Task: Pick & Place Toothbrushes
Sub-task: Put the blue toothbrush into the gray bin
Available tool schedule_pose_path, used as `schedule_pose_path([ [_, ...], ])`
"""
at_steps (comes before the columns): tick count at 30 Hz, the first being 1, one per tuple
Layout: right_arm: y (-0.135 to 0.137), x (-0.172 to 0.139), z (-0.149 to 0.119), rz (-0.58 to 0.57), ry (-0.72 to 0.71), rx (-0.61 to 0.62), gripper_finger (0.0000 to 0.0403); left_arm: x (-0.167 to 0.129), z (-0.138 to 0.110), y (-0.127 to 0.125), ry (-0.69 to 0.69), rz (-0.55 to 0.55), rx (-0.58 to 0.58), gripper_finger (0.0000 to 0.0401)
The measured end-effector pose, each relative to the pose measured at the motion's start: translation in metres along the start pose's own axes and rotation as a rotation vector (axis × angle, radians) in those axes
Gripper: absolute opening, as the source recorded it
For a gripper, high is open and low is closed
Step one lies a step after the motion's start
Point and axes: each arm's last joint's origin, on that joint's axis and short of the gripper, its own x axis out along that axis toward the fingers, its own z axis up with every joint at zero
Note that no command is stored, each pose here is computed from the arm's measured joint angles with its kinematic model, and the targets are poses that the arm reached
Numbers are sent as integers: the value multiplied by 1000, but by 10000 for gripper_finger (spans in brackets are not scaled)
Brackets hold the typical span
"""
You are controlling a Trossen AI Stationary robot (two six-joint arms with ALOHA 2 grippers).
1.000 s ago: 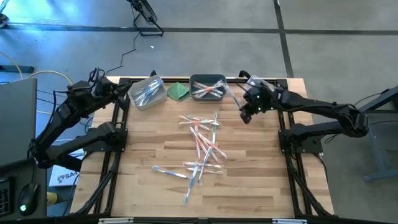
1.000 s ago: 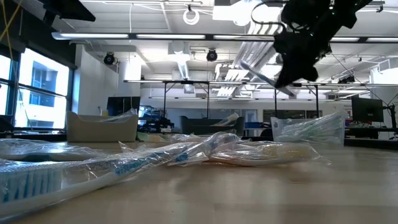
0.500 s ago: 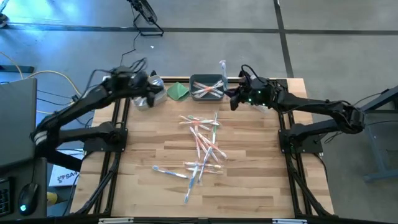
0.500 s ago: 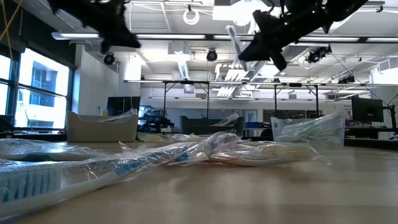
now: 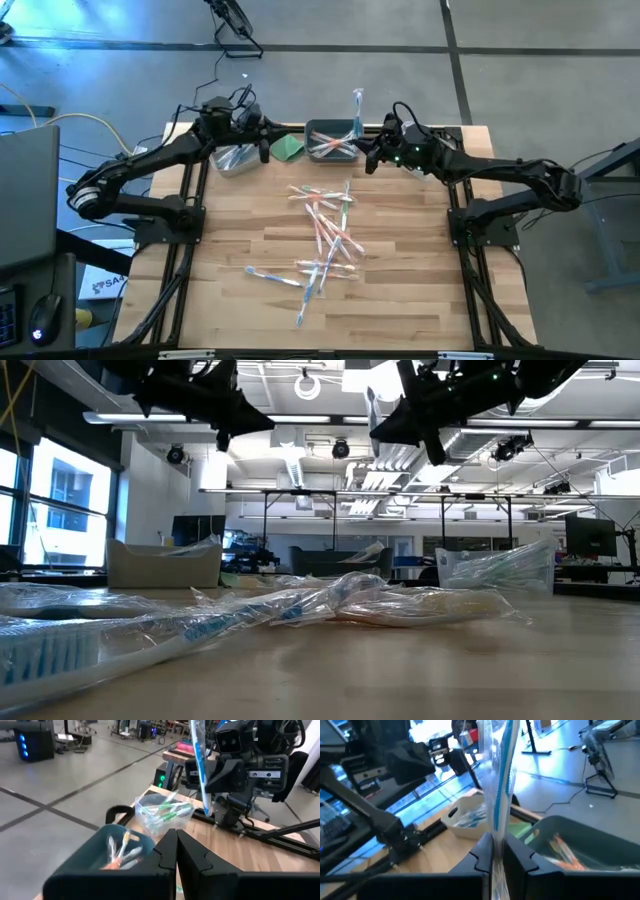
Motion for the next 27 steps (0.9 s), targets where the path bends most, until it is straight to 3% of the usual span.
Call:
schedule_pose_path([
  [10, 7, 14, -3, 39, -73, 7, 14, -8, 8, 10, -57, -50, 12, 0],
  [14, 12, 33, -7, 47, -46, 2, 14, -14, 9, 22, -47, -59, -54, 0],
  [27, 35, 104, 2, 167, 17, -84, 14, -19, 9, 28, -38, -107, -63, 0],
])
